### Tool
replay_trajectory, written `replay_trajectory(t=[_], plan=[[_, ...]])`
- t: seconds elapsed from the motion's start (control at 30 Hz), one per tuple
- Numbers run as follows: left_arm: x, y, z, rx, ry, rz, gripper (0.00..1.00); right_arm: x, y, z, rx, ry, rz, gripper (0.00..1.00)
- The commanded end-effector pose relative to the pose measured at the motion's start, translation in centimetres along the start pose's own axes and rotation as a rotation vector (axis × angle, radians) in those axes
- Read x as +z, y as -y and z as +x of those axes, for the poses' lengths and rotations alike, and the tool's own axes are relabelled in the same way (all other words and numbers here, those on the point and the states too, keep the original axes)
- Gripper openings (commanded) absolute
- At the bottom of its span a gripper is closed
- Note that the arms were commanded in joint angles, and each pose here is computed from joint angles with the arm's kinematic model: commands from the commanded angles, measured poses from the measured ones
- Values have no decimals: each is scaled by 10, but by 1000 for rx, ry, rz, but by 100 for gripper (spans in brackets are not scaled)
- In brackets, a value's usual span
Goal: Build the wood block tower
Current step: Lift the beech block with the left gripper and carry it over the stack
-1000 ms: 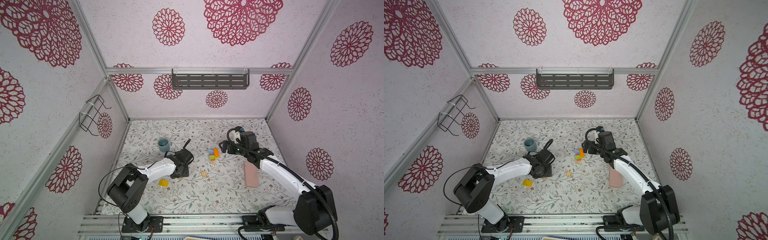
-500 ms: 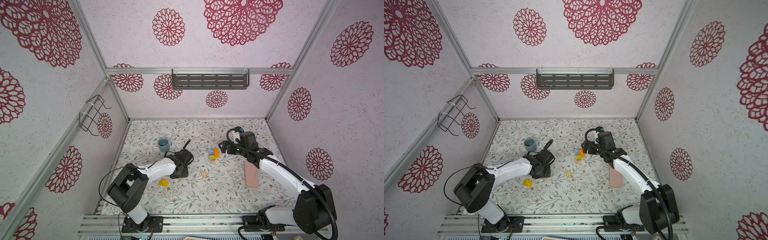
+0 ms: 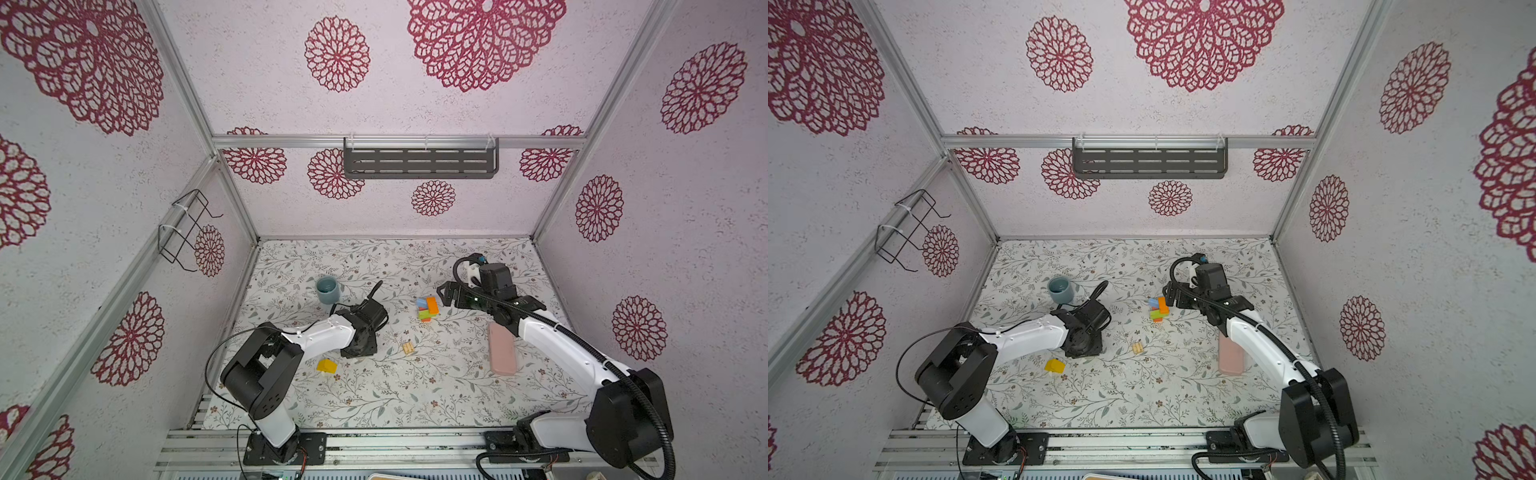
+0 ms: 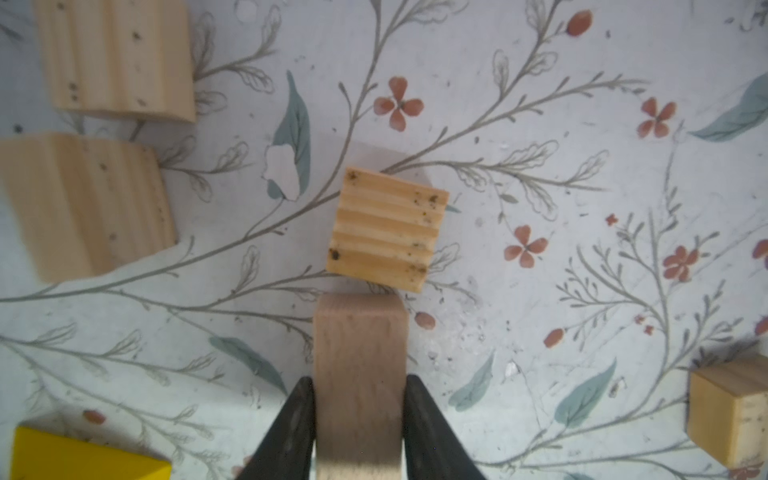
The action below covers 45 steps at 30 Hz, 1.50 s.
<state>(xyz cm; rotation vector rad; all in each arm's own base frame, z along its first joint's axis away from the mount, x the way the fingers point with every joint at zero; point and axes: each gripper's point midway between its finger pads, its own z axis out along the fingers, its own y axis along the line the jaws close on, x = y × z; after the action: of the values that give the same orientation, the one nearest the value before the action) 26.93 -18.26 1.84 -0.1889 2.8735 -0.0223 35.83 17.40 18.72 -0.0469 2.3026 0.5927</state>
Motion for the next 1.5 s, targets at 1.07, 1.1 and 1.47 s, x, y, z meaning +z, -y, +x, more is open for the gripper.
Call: replay_trajectory(t=[1.07, 1.1, 1.47], plan=[[-64, 135, -98, 44, 68, 171, 32, -29, 60, 14, 179, 54, 31, 99], [-62, 138, -98, 47, 65, 173, 32, -30, 61, 13, 182, 58, 31, 99], [-45, 173, -104, 65, 64, 213, 31, -23, 62, 17, 195, 41, -1, 99]])
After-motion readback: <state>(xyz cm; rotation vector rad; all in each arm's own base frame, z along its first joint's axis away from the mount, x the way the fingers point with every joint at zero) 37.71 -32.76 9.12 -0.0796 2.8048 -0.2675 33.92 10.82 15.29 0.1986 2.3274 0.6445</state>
